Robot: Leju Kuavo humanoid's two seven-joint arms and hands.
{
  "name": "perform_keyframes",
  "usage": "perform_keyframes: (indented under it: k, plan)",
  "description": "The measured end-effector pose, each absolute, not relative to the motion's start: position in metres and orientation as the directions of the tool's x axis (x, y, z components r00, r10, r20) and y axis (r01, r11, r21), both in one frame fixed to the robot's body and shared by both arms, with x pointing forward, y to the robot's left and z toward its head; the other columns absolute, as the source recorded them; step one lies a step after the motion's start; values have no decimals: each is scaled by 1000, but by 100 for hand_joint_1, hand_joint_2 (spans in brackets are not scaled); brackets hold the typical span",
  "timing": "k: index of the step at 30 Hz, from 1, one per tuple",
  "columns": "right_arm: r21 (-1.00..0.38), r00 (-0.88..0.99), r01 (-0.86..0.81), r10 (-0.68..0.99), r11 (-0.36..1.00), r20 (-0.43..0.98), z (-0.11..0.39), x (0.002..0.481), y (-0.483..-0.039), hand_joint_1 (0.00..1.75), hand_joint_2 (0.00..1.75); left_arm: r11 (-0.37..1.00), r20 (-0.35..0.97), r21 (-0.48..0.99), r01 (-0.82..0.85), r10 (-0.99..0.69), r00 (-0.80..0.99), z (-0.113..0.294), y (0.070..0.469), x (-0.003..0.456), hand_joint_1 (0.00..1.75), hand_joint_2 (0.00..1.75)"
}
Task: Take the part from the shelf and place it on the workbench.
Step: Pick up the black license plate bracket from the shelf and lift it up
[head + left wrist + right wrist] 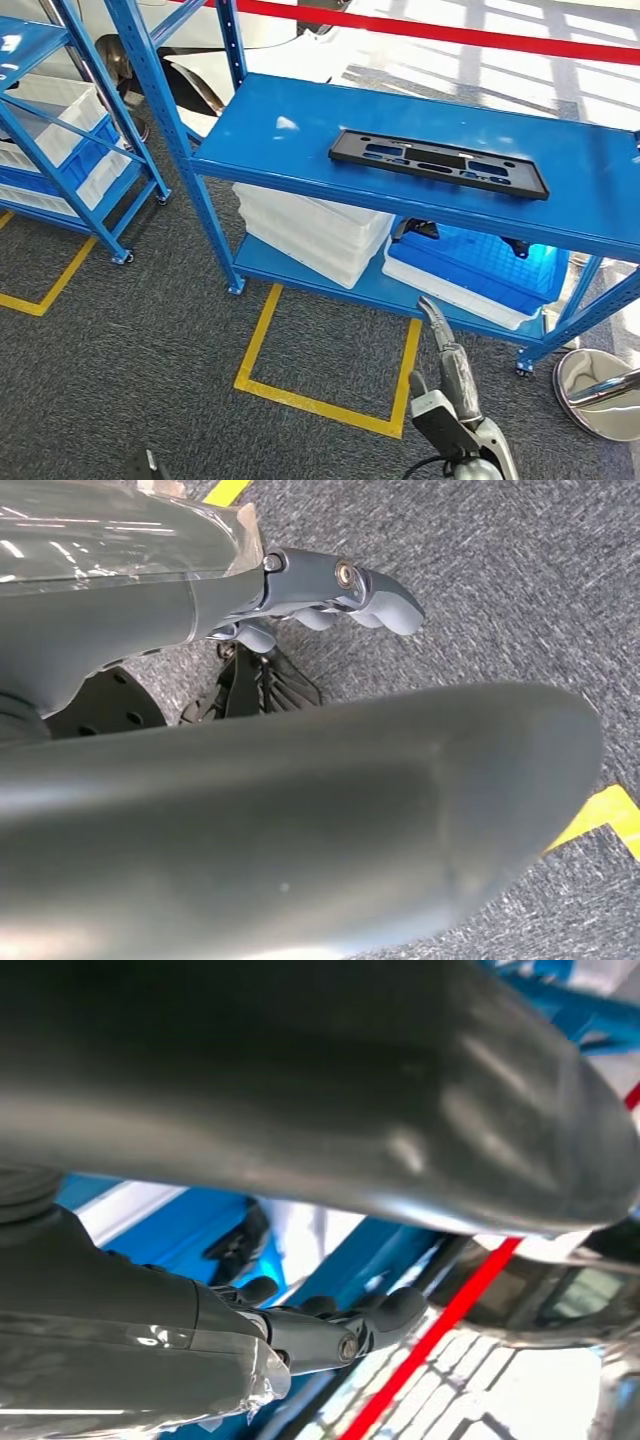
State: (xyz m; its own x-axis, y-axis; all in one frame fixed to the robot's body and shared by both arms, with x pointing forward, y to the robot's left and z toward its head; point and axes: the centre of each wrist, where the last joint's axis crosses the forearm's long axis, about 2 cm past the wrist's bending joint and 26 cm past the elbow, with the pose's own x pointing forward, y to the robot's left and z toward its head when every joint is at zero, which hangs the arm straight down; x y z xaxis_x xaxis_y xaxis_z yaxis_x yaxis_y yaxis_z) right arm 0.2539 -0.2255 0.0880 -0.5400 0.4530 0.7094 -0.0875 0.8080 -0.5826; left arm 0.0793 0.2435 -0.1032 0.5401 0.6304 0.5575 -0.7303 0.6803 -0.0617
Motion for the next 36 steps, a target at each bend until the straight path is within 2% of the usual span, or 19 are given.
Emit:
perform_keyframes:
  k: [10, 29, 33, 36]
  plan:
    - [-601, -695, -250, 292, 759, 658, 102, 220, -183, 0, 0, 672, 589, -139, -727, 647, 485, -103, 240, 81, 0, 0]
    - [-608, -704, -194, 322, 770, 633, 103, 198, -180, 0, 0, 659, 592, -167, -734, 662, 460, -104, 238, 75, 0, 0]
    - [-611, -701, -180, 336, 771, 629, 103, 198, -180, 0, 175, 658, 592, -167, -734, 662, 459, -104, 238, 75, 0, 0]
    - [-613, -700, -169, 343, 772, 626, 103, 197, -181, 0, 175, 658, 591, -168, -734, 663, 459, -104, 238, 75, 0, 0]
